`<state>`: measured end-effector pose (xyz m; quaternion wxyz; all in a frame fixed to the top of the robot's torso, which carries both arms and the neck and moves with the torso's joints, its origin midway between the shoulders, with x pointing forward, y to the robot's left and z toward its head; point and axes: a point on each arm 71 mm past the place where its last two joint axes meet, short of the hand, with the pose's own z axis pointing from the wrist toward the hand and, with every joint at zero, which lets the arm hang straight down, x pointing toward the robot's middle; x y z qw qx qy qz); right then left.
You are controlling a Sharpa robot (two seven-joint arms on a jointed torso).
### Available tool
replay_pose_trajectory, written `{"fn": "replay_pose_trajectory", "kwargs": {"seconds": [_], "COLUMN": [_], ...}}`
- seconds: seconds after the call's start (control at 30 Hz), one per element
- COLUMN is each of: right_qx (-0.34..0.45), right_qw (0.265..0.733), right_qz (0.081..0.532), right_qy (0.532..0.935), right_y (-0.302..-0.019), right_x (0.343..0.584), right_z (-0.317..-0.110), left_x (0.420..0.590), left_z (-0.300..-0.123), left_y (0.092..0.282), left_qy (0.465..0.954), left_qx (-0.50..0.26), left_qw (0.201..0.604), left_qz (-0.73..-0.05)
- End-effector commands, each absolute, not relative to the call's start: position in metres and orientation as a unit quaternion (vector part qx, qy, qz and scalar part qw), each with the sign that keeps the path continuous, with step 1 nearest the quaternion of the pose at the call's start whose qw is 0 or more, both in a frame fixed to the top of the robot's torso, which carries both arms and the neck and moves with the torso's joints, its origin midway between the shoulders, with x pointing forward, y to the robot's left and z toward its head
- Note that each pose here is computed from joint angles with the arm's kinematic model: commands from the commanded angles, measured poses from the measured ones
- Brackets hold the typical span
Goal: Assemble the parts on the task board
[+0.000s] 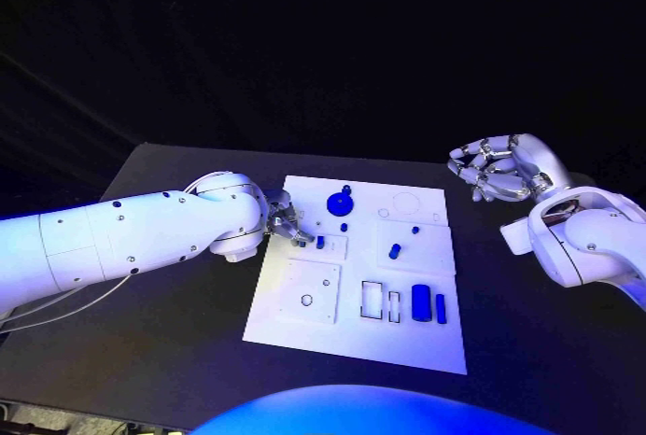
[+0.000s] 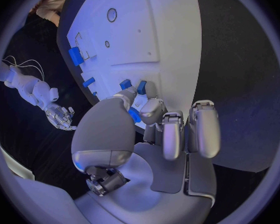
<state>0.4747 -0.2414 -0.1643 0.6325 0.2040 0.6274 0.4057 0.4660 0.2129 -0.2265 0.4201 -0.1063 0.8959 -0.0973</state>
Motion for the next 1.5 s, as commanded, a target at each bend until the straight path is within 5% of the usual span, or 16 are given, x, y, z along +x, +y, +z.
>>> {"fn": "replay_pose_trajectory", "kwargs": {"seconds": [0.03, 0.67, 1.0, 1.5], "right_qx": [0.199, 0.201, 0.203, 0.207], "right_qw": [0.631, 0.631, 0.630, 0.628], "right_qz": [0.410, 0.409, 0.407, 0.404], "right_qy": [0.628, 0.628, 0.629, 0.632], "right_y": [-0.240, -0.240, -0.242, -0.246], "right_x": [0.474, 0.475, 0.475, 0.474], "right_z": [-0.164, -0.166, -0.167, -0.169], "left_x": [0.465, 0.466, 0.470, 0.475], "left_z": [-0.227, -0.215, -0.196, -0.180], "left_y": [0.212, 0.215, 0.203, 0.160], "left_qy": [0.899, 0.878, 0.822, 0.747], "left_qx": [-0.105, -0.157, -0.162, -0.002], "left_qw": [0.414, 0.428, 0.476, 0.570], "left_qz": [-0.100, -0.147, -0.267, -0.341]}}
